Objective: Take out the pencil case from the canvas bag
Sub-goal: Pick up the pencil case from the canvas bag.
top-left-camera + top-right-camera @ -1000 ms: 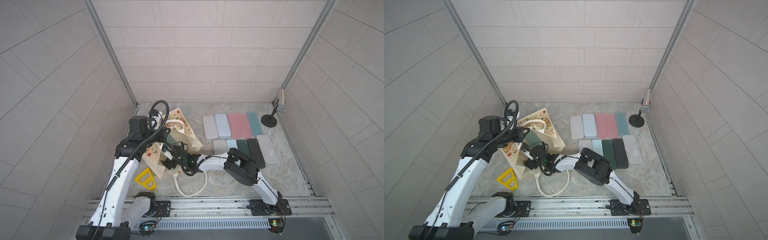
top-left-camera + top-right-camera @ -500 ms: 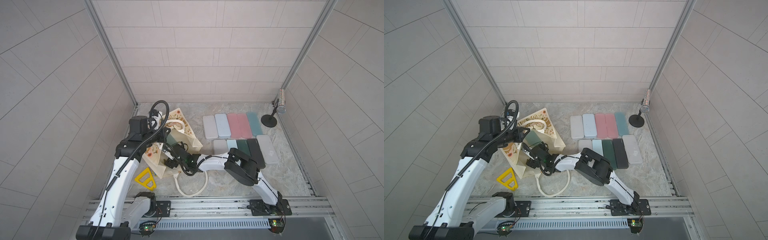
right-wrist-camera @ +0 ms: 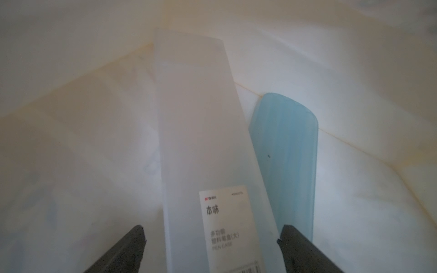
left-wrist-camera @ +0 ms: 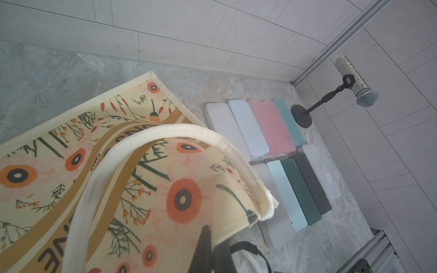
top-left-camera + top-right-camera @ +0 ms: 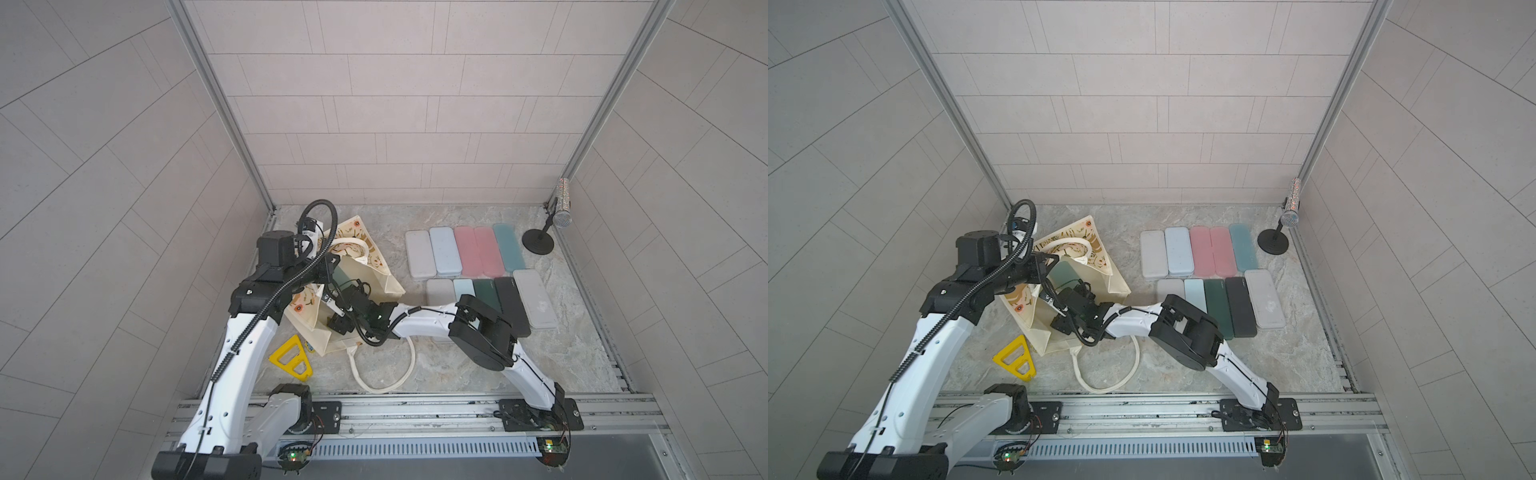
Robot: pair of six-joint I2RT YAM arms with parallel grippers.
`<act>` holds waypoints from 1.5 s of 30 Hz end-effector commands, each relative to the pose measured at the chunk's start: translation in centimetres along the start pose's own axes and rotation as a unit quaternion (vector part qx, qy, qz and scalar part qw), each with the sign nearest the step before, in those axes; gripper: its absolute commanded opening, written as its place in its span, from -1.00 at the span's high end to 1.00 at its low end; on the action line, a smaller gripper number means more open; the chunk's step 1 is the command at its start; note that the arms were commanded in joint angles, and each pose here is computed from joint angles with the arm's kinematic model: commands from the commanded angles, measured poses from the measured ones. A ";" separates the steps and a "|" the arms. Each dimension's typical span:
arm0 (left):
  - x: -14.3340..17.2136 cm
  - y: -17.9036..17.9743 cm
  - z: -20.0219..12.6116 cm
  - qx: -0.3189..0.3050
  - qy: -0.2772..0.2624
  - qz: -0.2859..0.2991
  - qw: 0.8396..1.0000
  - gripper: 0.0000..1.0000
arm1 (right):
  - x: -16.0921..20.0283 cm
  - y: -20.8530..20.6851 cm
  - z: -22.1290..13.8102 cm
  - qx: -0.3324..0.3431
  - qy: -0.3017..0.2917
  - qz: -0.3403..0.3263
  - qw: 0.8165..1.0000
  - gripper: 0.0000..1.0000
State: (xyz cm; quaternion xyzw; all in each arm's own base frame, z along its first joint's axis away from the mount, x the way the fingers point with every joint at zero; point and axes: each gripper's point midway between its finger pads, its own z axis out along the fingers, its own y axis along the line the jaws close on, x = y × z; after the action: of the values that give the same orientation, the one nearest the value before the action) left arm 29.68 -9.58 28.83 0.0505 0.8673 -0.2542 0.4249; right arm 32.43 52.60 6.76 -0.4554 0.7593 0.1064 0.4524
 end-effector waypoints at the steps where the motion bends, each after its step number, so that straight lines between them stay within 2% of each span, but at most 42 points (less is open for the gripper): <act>1: -1.5 -1.8 -1.2 0.028 -0.022 0.010 0.999 1.00 | 5.4 -1.4 0.9 0.037 0.087 -0.004 0.996 -0.84; 7: -1.5 -1.9 -1.1 0.030 -0.021 0.009 0.999 1.00 | 5.7 1.1 1.0 -0.044 0.093 -0.021 0.994 -0.83; 13: -1.4 -1.8 -1.1 0.029 -0.021 0.010 0.999 1.00 | 5.0 1.0 0.7 -0.044 0.083 -0.016 0.995 -0.75; 22: -1.6 -1.9 -1.1 0.030 -0.021 0.010 0.999 1.00 | 0.4 0.4 -1.8 -0.052 -0.012 -0.004 0.999 -0.69; 25: -1.6 -1.9 -1.1 0.032 -0.019 0.008 0.999 1.00 | -1.1 0.0 -2.8 -0.048 -0.056 0.005 0.997 -0.51; 27: -1.6 -1.9 -1.0 0.033 -0.019 0.007 0.999 1.00 | -1.5 -0.2 -2.8 -0.046 -0.065 0.006 0.997 -0.40; 36: -1.6 -2.0 -1.0 0.035 -0.018 0.003 0.999 1.00 | -1.4 0.3 -2.4 -0.076 -0.064 0.006 0.995 -0.38; 45: -1.7 -2.1 -1.0 0.034 -0.019 0.003 0.999 1.00 | -1.3 0.6 -3.1 -0.087 -0.068 0.011 0.994 -0.04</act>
State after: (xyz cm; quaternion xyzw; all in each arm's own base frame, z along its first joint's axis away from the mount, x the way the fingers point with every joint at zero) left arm 29.33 -10.00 28.79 0.0485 0.8689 -0.2677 0.4136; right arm 30.48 51.74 6.66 -0.4831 0.7316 0.1908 0.4415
